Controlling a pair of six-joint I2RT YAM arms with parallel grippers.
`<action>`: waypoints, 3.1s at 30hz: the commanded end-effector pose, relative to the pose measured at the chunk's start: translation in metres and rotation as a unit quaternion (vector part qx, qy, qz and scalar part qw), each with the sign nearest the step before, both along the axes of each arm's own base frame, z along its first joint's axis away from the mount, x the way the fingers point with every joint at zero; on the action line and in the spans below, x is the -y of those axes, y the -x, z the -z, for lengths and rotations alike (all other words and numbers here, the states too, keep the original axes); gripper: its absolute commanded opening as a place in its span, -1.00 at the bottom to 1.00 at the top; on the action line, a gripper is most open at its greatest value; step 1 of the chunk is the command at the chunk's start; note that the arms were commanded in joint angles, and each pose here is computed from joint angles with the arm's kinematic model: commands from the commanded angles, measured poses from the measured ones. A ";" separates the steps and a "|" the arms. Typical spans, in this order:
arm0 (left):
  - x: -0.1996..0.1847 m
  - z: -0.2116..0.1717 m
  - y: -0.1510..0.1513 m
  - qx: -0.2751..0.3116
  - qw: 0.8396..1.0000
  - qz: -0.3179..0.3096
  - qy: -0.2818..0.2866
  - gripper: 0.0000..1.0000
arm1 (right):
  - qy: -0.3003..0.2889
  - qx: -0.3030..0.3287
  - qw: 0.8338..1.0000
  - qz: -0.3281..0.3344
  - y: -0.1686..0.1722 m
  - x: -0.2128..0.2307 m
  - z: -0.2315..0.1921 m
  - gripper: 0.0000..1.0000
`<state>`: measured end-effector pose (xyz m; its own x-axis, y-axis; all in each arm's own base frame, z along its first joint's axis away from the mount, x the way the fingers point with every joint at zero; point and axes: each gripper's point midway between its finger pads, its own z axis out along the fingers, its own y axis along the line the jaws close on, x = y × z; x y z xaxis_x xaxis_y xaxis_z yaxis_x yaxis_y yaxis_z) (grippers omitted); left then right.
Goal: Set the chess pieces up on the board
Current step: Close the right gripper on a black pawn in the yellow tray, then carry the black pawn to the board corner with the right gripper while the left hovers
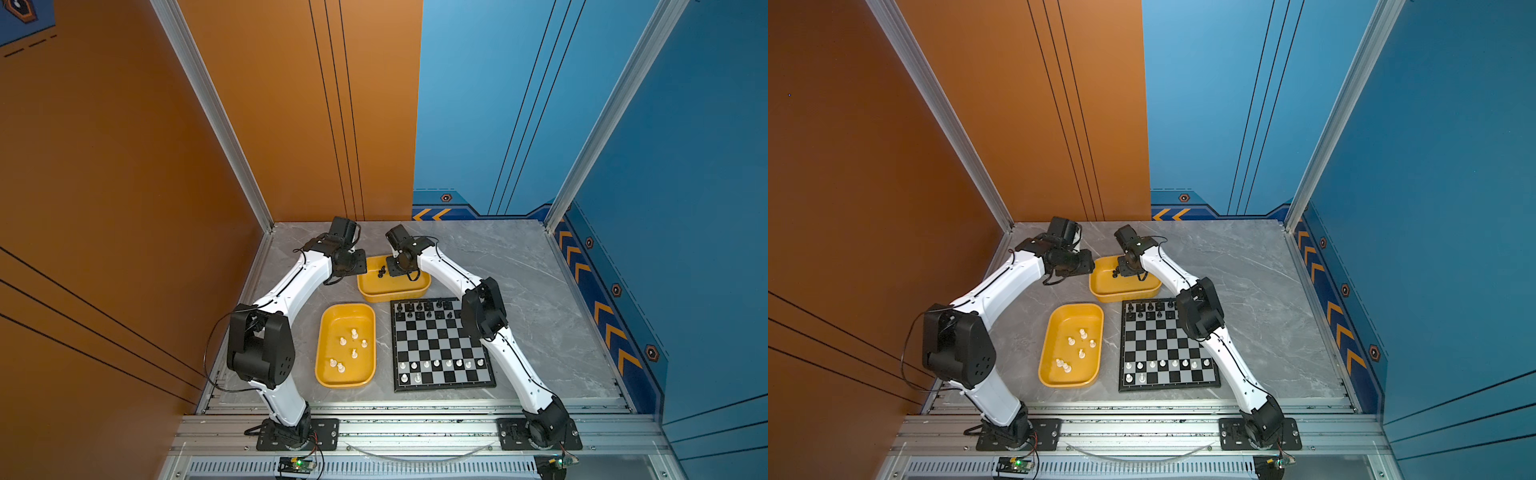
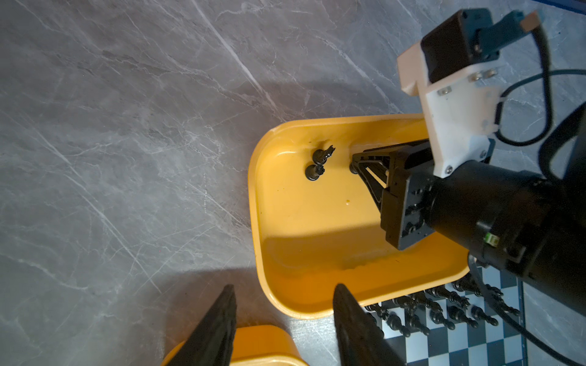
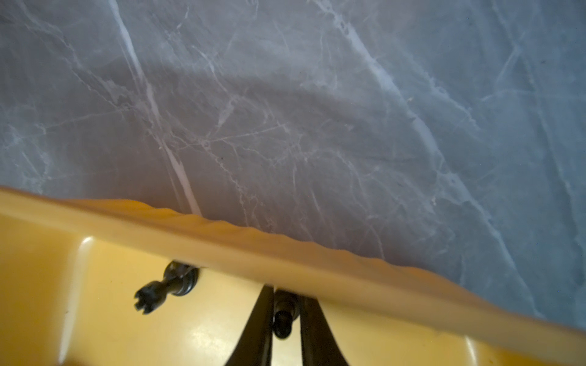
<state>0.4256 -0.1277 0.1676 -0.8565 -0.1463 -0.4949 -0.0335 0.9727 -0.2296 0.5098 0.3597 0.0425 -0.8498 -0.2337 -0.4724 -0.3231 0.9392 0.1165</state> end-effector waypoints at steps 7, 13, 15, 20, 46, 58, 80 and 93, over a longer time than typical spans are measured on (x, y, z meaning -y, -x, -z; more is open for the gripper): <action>-0.004 -0.005 0.007 0.000 1.000 -0.003 0.005 0.01 | -0.003 0.001 1.000 0.002 -0.002 0.002 -0.006 -0.94; -0.004 -0.005 0.011 -0.001 1.000 -0.002 0.006 0.02 | -0.008 0.022 1.000 0.002 0.000 0.003 -0.040 -0.96; -0.005 -0.005 0.013 0.000 1.000 -0.002 0.006 0.02 | -0.009 0.029 1.000 0.003 0.001 0.004 -0.054 -0.96; -0.005 -0.005 0.018 0.001 1.000 0.002 0.006 0.02 | -0.006 0.055 0.998 0.003 0.008 0.013 -0.099 -0.97; 0.043 -0.006 0.061 0.028 0.998 0.058 0.023 0.06 | 0.053 0.035 0.993 0.103 0.169 0.170 -0.140 -0.99; 0.065 -0.018 0.074 0.043 0.997 0.069 0.015 0.07 | 0.038 -0.008 0.985 0.166 0.193 0.234 -0.086 -0.99; 0.071 -0.023 0.080 0.045 0.997 0.070 -0.008 0.08 | 0.043 -0.058 0.982 0.172 0.178 0.239 -0.021 -0.99; 0.075 -0.021 0.073 0.038 0.996 0.077 -0.015 0.07 | 0.047 -0.068 0.981 0.174 0.172 0.236 -0.007 -0.97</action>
<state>0.3494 -0.2039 0.1845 -0.8298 -0.0132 -0.5579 0.1327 0.9664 -0.2203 0.3363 0.1229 0.0536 -0.9379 0.0416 -0.3444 0.0308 0.9989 0.0368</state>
